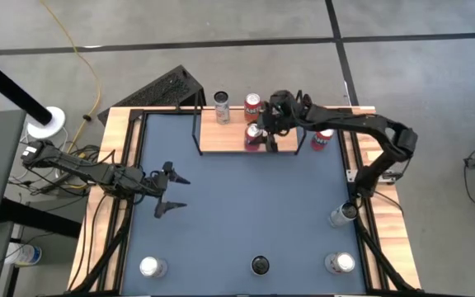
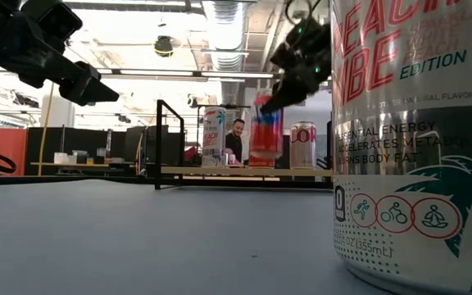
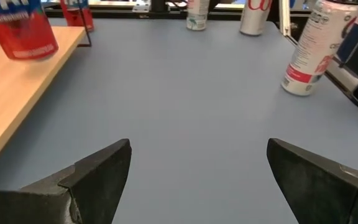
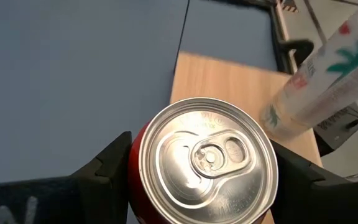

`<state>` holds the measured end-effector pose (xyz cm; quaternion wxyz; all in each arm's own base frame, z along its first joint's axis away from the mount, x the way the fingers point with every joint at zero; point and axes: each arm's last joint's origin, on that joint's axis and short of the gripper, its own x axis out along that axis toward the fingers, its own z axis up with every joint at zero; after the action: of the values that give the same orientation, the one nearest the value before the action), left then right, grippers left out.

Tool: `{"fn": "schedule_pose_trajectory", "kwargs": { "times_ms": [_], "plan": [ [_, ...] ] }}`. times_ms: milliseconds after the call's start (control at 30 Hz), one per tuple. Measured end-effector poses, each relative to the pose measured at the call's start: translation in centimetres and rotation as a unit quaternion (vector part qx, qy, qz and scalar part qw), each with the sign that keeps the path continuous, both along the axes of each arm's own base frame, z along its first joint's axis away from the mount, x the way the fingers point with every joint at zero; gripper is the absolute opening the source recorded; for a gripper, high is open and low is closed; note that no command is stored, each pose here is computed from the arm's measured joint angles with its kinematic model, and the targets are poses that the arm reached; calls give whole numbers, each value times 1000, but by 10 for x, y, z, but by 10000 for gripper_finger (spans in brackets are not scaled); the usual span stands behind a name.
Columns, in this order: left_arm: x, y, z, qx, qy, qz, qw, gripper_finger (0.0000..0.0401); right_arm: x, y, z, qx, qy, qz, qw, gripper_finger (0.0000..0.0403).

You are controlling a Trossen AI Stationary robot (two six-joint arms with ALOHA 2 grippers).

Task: Place canned beverage on shelf
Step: Put the bottom orange soda can on the shelf aligned with the other orange soda can

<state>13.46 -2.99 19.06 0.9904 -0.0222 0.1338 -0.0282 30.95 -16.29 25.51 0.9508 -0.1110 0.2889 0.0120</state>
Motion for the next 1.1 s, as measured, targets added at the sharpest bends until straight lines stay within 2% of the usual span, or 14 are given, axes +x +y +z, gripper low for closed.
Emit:
{"fn": "schedule_pose_trajectory", "kwargs": {
  "times_ms": [167, 400, 833, 1100],
  "plan": [
    [0, 1, 1, 1, -4, 10, 1000, 364, 4, -15, -17, -24, 24, 14, 999, 253],
    [0, 1, 1, 18, -7, 13, 1000, 364, 7, -22, -9, -53, 14, 21, 998, 253],
    [2, 5, 4, 62, -23, 15, 998, 364, 3, -42, -19, -54, 14, 21, 998, 252],
    [4, 17, 4, 57, -21, 25, 998, 364, 3, -50, -25, -46, 7, 21, 999, 253]
  ]
}}
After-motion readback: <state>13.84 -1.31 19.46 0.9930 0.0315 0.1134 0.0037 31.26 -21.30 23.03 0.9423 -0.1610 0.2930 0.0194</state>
